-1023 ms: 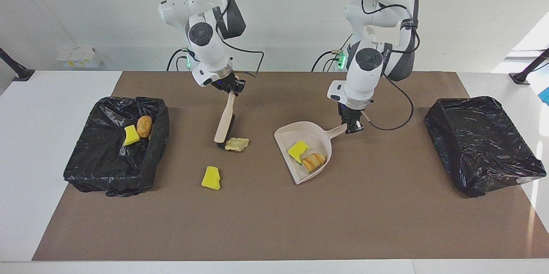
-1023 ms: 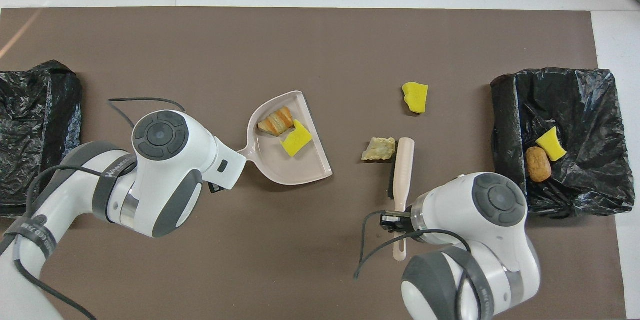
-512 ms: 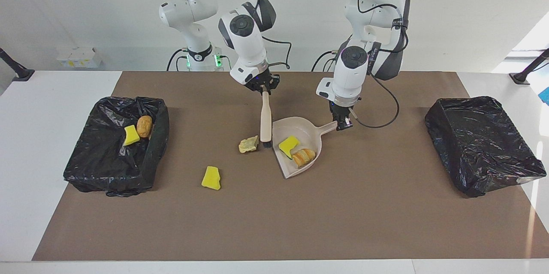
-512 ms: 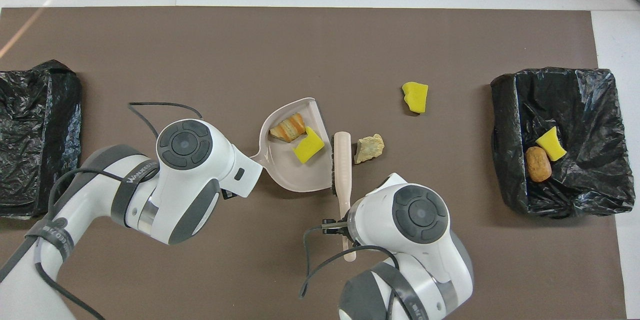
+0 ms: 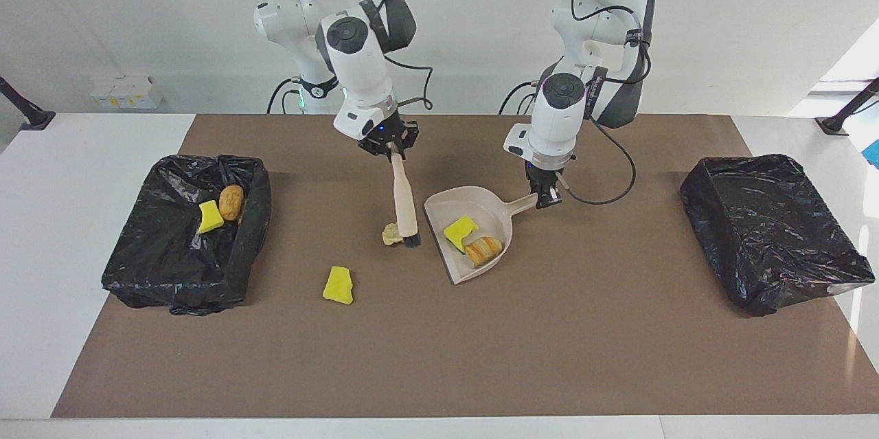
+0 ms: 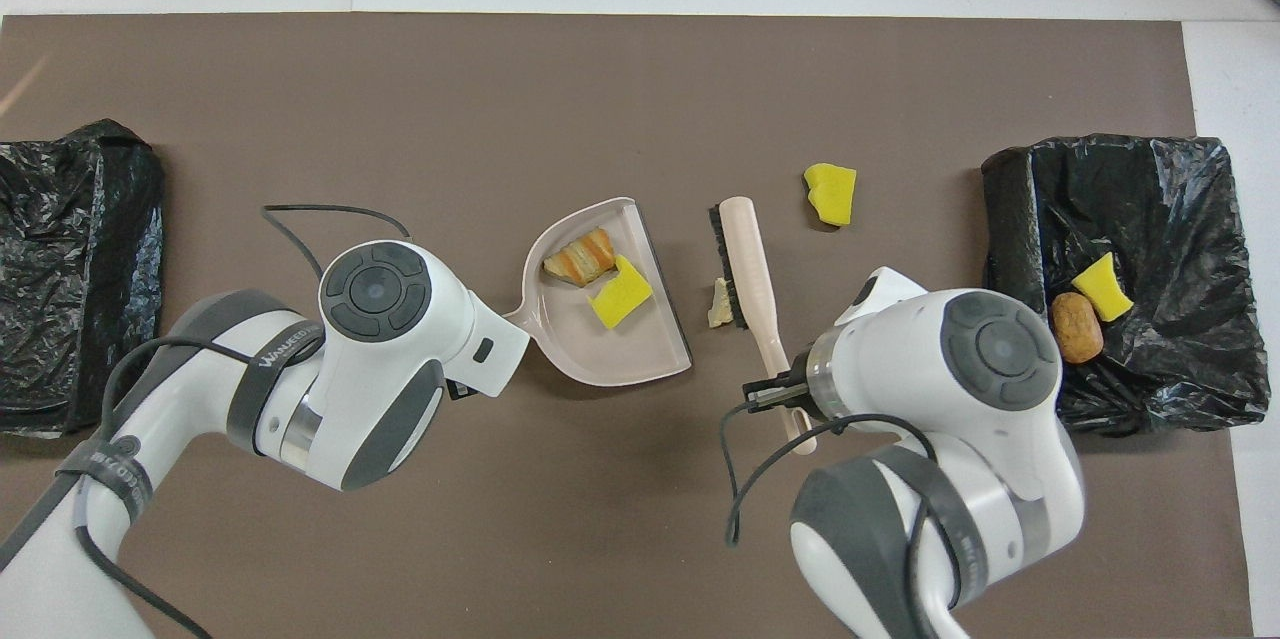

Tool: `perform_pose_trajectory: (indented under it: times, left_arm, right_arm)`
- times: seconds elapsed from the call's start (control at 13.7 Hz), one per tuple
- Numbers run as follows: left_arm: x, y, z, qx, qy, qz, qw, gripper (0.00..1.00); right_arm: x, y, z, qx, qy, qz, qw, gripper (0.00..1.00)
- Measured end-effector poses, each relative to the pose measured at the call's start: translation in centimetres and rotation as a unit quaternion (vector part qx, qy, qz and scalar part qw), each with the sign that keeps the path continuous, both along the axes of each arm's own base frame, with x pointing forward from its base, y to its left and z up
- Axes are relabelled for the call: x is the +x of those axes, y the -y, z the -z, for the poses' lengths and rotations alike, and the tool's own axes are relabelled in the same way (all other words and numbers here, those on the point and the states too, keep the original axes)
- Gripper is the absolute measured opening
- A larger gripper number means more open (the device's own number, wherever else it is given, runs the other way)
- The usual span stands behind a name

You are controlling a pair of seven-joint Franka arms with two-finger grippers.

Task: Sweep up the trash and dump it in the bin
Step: 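Sweep the brown chunk toward the dustpan with the right gripper's brush, then sweep the yellow sponge and chunk into the dustpan with the right gripper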

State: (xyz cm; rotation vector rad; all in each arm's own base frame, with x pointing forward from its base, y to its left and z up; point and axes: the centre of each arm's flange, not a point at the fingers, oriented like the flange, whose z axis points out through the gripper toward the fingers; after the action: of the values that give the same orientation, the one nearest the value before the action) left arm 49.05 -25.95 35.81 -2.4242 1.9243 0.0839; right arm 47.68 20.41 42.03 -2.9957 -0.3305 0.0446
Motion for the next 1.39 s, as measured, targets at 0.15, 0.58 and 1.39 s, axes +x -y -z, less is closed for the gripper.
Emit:
perform_pose_trajectory:
  times: [0.15,0.58,1.39]
  left_arm:
    - [0.0,0.0,0.0,0.000,0.000,-0.001,1.000,0.32]
    - [-1.2,1.8,0.0,0.006,-0.004,-0.027,1.000,0.32]
    - [-3.1,4.0,0.0,0.016,-0.013,-0.033,0.999,0.32]
  right_arm:
    - [3.6,2.5,-1.0,-0.037,0.034,-0.030,0.998,0.27]
    - [14.8,7.6,1.1,-0.131,0.070,-0.113,0.982,0.27]
    - [11.5,12.2,7.9,-0.162,-0.077,-0.090,0.980,0.27]
